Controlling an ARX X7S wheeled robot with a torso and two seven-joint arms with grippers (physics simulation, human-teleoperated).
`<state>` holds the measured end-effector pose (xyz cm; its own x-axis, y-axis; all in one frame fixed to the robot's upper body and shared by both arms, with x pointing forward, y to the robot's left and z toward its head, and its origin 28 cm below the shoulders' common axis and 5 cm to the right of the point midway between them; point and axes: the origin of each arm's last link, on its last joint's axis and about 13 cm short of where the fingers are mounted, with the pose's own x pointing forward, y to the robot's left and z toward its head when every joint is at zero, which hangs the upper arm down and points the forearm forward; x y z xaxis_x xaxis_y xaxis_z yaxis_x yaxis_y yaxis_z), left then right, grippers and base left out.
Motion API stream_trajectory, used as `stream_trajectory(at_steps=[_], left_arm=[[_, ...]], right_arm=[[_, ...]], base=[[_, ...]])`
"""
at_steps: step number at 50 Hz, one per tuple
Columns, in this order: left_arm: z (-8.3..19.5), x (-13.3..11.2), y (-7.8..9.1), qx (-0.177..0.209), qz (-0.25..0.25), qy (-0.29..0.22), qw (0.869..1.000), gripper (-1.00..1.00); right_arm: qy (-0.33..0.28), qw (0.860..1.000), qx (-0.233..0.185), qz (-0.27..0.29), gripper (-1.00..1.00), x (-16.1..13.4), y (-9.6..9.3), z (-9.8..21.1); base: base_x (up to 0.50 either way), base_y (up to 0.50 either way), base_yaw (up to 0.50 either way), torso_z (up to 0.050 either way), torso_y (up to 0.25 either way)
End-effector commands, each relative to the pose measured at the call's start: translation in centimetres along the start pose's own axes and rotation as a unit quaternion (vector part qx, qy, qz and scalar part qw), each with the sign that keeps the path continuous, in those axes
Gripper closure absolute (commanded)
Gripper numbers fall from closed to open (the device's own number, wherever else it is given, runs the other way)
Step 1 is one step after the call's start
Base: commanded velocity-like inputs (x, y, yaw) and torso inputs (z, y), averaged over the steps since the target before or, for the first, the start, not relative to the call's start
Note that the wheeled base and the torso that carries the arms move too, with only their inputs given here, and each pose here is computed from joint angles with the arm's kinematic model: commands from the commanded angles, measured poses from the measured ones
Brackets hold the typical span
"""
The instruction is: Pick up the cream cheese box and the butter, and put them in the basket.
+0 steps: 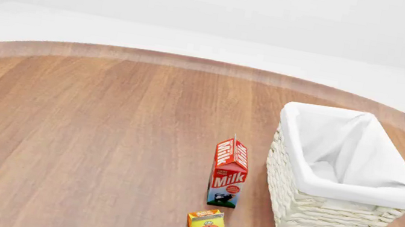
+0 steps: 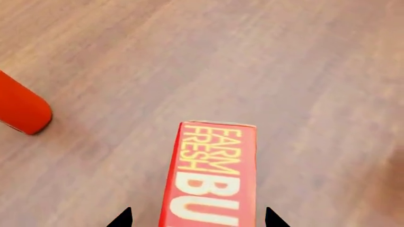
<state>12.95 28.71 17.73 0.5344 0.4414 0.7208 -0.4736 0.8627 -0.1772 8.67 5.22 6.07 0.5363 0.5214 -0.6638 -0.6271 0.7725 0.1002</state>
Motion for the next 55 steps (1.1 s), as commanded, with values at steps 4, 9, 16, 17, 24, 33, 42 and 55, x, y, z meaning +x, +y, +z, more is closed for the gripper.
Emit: stream_trajectory(at_steps=[4, 9, 16, 17, 24, 33, 42, 55], left_arm=[[0.0, 0.1, 0.3, 0.01, 0.005, -0.005, 1.0, -1.0], [0.0, 0.1, 0.4, 0.01, 0.006, -0.006, 1.0, -1.0], [0.1, 0.1, 0.4, 0.01, 0.006, -0.007, 1.0, -1.0], [0.1, 0.1, 0.4, 0.01, 0.006, -0.007, 1.0, -1.0], [0.1, 0.1, 0.3, 0.01, 0.005, -0.007, 1.0, -1.0], [0.1, 0.1, 0.4, 0.01, 0.007, -0.007, 1.0, -1.0], [0.2, 0.1, 0.4, 0.011, 0.007, -0.008, 1.0, -1.0], [0.1, 0.1, 0.4, 0.011, 0.008, -0.008, 1.0, -1.0]], right_arm=[[-0.006, 1.0, 0.002, 0.014, -1.0, 0.5, 0.3, 0.0], [-0.004, 1.0, 0.004, 0.014, -1.0, 0.4, 0.3, 0.0], [-0.003, 1.0, 0.009, 0.006, -1.0, 0.6, -0.2, -0.1], [-0.003, 1.0, 0.009, 0.004, -1.0, 0.6, -0.3, 0.0], [-0.006, 1.0, 0.01, -0.003, -1.0, 0.1, -0.5, 0.3], [0.007, 1.0, 0.007, 0.006, -1.0, -0.1, -0.2, 0.0], [0.02, 1.0, 0.02, 0.007, -1.0, -0.3, -0.6, -0.2], [0.034, 0.999, 0.023, 0.016, -1.0, -1.0, -0.3, 0.1]], base=[[0.0, 0.0, 0.0, 0.0, 0.0], [0.0, 0.0, 0.0, 0.0, 0.0], [0.0, 0.0, 0.0, 0.0, 0.0], [0.0, 0.0, 0.0, 0.0, 0.0], [0.0, 0.0, 0.0, 0.0, 0.0], [0.0, 0.0, 0.0, 0.0, 0.0], [0.0, 0.0, 0.0, 0.0, 0.0], [0.0, 0.0, 0.0, 0.0, 0.0]])
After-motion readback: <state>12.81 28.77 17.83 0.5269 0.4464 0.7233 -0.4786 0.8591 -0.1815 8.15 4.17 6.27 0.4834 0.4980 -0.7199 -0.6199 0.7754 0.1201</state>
